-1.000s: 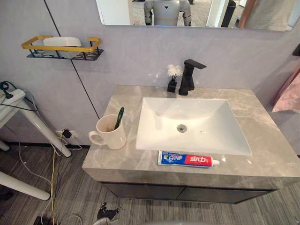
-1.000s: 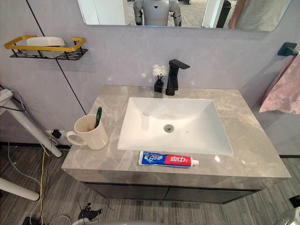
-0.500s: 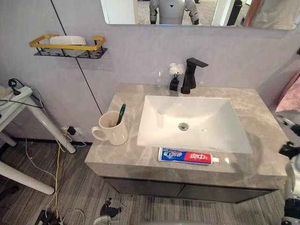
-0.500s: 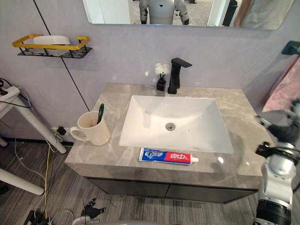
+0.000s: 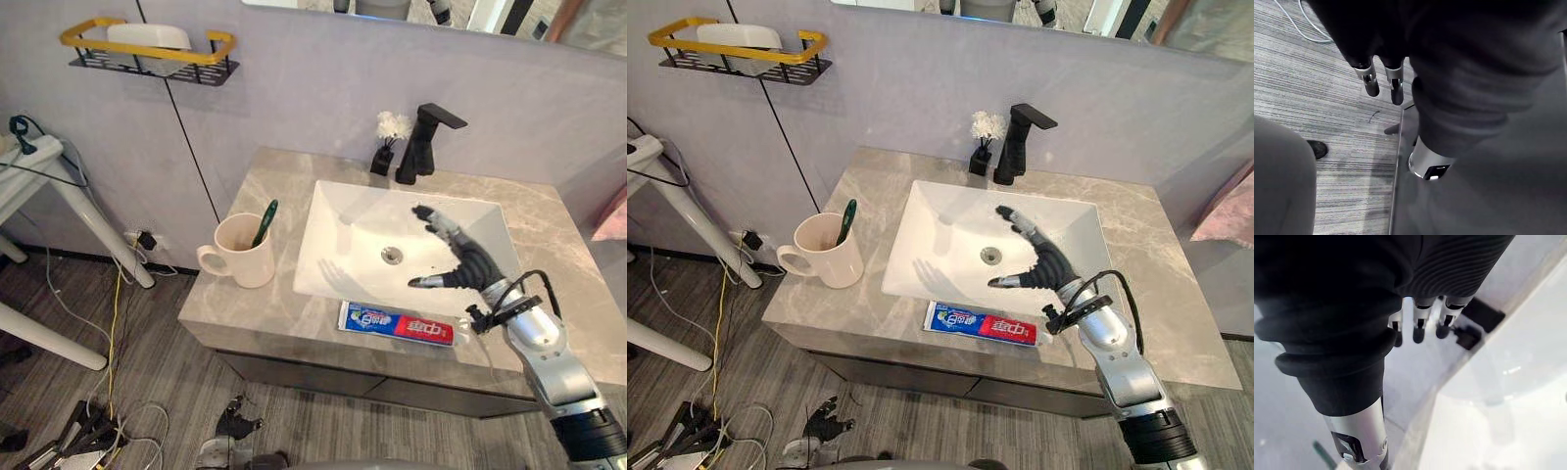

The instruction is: Organize washtable

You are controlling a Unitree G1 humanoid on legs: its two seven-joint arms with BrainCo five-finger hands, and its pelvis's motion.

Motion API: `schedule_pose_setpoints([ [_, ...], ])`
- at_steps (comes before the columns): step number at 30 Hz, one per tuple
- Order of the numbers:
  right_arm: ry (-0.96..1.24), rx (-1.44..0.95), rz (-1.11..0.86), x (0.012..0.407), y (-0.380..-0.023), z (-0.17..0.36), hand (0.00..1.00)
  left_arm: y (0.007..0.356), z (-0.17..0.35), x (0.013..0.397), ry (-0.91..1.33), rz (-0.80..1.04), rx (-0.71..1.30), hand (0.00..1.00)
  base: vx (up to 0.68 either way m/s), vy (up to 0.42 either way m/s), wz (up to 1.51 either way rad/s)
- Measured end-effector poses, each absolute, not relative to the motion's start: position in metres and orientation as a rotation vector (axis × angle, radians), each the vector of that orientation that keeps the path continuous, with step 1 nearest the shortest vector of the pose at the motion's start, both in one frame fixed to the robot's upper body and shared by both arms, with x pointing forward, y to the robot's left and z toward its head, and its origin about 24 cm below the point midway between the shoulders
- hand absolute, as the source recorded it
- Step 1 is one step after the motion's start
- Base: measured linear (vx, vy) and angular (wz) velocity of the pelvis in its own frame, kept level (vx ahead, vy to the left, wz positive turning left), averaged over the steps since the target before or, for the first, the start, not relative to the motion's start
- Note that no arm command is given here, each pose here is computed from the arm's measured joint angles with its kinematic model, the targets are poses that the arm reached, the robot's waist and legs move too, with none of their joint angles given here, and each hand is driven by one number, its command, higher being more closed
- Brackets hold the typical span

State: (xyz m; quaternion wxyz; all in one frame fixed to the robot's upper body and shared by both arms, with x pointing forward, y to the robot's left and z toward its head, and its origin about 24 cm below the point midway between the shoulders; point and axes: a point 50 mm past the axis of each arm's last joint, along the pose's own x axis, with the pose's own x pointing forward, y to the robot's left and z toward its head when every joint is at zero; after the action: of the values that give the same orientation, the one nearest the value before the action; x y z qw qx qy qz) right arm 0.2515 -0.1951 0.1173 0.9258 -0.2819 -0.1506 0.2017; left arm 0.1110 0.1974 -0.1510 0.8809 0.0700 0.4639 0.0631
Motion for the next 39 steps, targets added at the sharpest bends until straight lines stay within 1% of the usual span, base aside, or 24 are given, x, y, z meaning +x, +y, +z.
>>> schedule_pose_setpoints([
  [5, -0.247, -0.715, 0.555, 0.245, -0.183, 0.101, 0.00, 0.195, -0.151, 0.113, 0.963, 0.112, 0.156, 0.00, -0.02, -0.007, 0.00],
  [9, -0.195, -0.843, 0.659, 0.239, -0.180, 0.090, 0.00, 0.191, -0.151, 0.116, 0.956, 0.078, 0.175, 0.00, -0.04, -0.004, -0.04],
  [17, -0.154, -0.963, 0.761, 0.232, -0.175, 0.077, 0.00, 0.187, -0.151, 0.120, 0.956, 0.044, 0.189, 0.00, -0.02, 0.003, -0.04],
  [24, -0.168, -1.093, 0.754, 0.233, -0.178, 0.077, 0.00, 0.186, -0.152, 0.120, 0.958, 0.040, 0.191, 0.00, -0.02, 0.002, -0.03],
  [29, -0.182, -1.137, 0.741, 0.234, -0.179, 0.079, 0.00, 0.184, -0.152, 0.120, 0.957, 0.027, 0.196, 0.00, -0.05, 0.010, -0.02],
  [39, -0.252, -1.169, 0.552, 0.246, -0.195, 0.100, 0.00, 0.182, -0.153, 0.120, 0.967, 0.011, 0.205, 0.00, -0.05, -0.007, 0.01],
])
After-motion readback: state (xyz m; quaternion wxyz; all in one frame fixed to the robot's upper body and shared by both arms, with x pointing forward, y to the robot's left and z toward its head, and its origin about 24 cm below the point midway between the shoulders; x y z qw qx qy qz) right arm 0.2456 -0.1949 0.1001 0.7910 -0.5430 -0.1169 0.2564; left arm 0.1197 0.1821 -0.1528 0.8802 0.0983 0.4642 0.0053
